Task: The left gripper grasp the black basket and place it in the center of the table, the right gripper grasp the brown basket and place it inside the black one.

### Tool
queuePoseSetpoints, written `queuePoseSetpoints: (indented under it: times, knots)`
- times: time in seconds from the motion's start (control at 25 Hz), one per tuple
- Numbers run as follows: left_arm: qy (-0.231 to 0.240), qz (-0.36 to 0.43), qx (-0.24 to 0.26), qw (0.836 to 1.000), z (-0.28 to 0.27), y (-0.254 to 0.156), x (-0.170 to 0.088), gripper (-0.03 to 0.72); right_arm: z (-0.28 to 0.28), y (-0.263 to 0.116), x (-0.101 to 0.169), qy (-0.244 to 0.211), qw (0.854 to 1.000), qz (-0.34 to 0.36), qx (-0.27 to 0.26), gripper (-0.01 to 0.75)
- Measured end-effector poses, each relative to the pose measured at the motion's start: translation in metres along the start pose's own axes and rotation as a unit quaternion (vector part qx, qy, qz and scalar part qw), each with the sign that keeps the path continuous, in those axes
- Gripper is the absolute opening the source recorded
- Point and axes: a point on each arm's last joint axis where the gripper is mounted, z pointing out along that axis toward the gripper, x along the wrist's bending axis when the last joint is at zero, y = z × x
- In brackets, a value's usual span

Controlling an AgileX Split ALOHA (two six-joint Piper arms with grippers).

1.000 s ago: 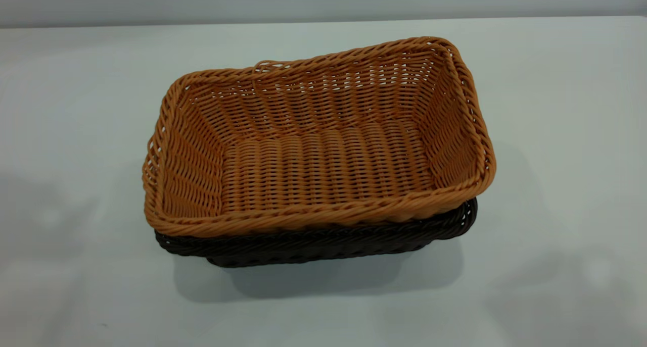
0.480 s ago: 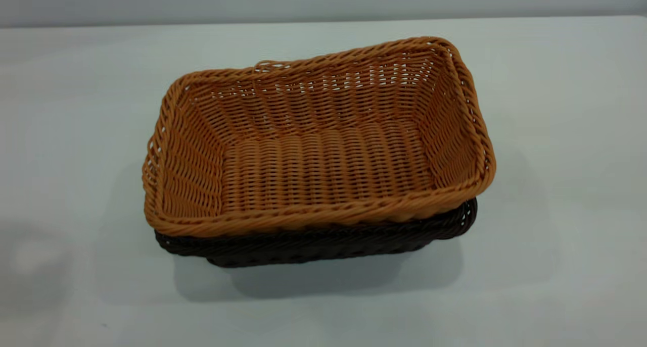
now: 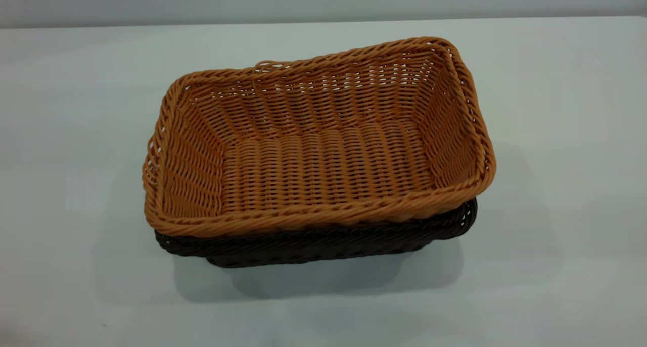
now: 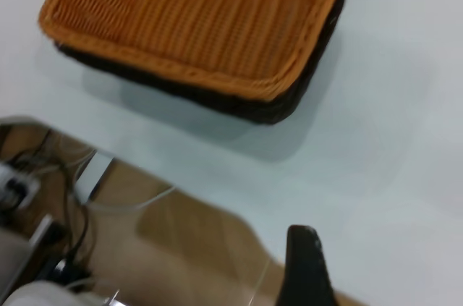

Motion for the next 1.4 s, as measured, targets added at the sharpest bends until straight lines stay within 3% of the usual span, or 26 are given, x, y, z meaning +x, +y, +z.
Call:
queuePoseSetpoints:
  times: [0.4,0.56,1.04,1.4]
  knots:
    - [0.019,0.063,-0.112,0.992,-0.012,-0.077,-0.015,0.521,-0.001,-0.025,0.001,-0.004,0.999,-0.009,-0.033,0.447]
    - [0.046,0.078,-0.137,0.986,-0.009,-0.099,-0.013,0.493,-0.005,-0.028,0.002,-0.004,0.999,-0.012,-0.051,0.447]
    - [0.141,0.022,-0.117,0.983,0.012,-0.114,0.013,0.468,-0.007,-0.03,0.002,-0.004,0.998,-0.014,-0.061,0.447]
    - [0.152,0.017,-0.119,0.981,0.012,-0.113,0.015,0.466,-0.007,-0.03,0.002,-0.004,0.998,-0.014,-0.061,0.447]
